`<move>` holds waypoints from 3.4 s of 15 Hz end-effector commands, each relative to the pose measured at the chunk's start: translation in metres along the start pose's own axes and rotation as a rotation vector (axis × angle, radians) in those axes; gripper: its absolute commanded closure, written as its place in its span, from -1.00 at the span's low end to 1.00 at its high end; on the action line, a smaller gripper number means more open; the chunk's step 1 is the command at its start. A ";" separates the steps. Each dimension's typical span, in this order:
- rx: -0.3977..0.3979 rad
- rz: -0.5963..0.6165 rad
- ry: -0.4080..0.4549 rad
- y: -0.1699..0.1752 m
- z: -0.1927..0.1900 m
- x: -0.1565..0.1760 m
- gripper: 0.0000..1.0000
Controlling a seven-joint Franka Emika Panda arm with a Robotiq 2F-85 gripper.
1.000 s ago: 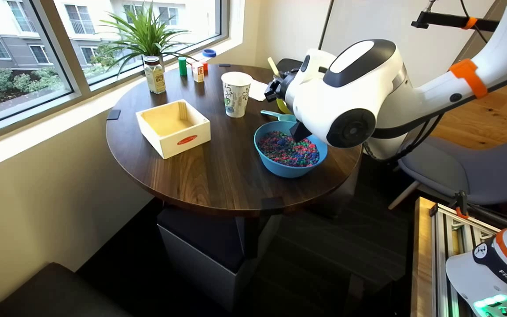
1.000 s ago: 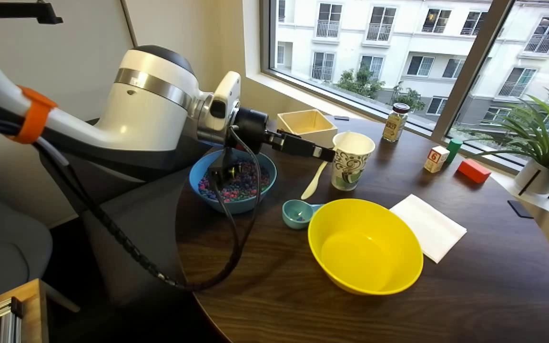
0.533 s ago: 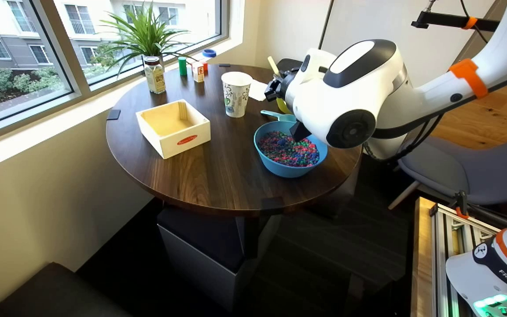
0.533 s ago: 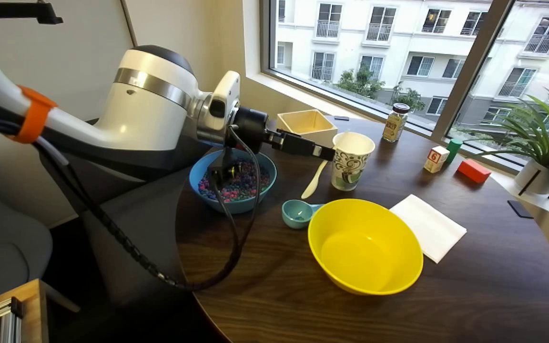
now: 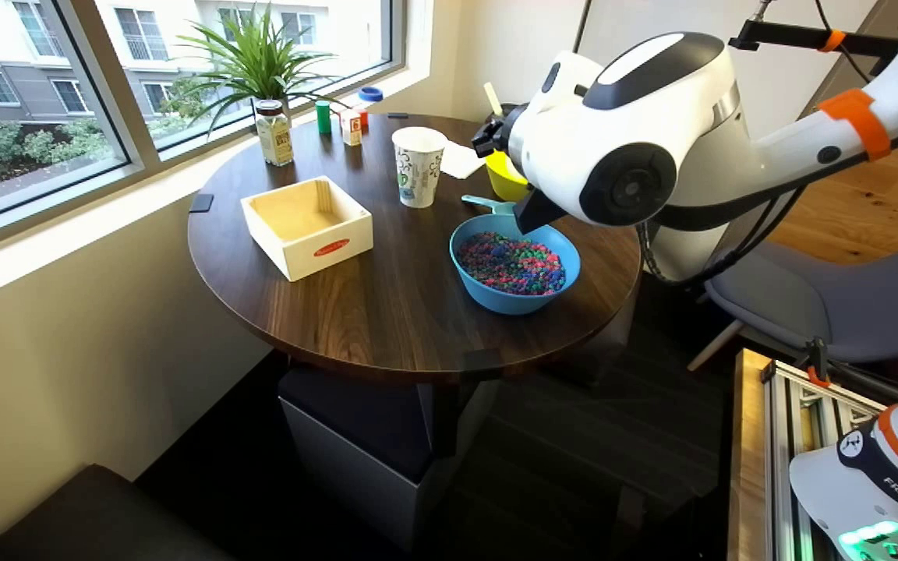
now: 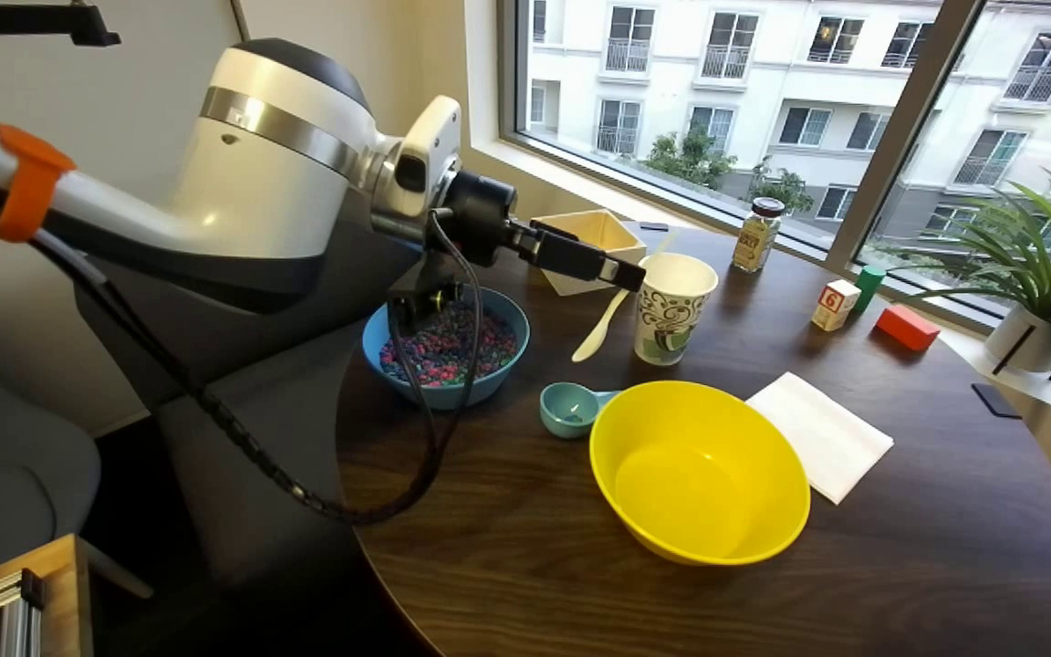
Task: Use the spoon to take one scoop from the blue bowl, empty it into the measuring cup and then take another scoop and empty into the yellow bowl
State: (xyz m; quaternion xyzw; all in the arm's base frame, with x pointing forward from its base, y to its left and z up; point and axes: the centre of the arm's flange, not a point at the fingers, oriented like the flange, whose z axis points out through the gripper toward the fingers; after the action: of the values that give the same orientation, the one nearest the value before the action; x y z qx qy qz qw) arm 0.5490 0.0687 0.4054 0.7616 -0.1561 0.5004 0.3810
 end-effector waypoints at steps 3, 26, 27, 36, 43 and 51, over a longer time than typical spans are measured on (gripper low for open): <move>0.032 0.088 -0.145 0.016 -0.023 0.037 0.93; 0.151 0.089 -0.166 -0.043 -0.104 0.000 0.93; 0.152 0.081 -0.149 -0.046 -0.106 -0.006 0.93; 0.164 0.048 -0.070 -0.066 -0.118 -0.045 0.93; 0.182 0.011 -0.060 -0.079 -0.131 -0.062 0.93; 0.170 0.038 -0.126 -0.079 -0.132 -0.065 0.93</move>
State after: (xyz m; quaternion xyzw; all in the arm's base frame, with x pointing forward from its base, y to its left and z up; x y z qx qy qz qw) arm 0.4902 0.2067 0.3535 0.8151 -0.1299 0.4801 0.2971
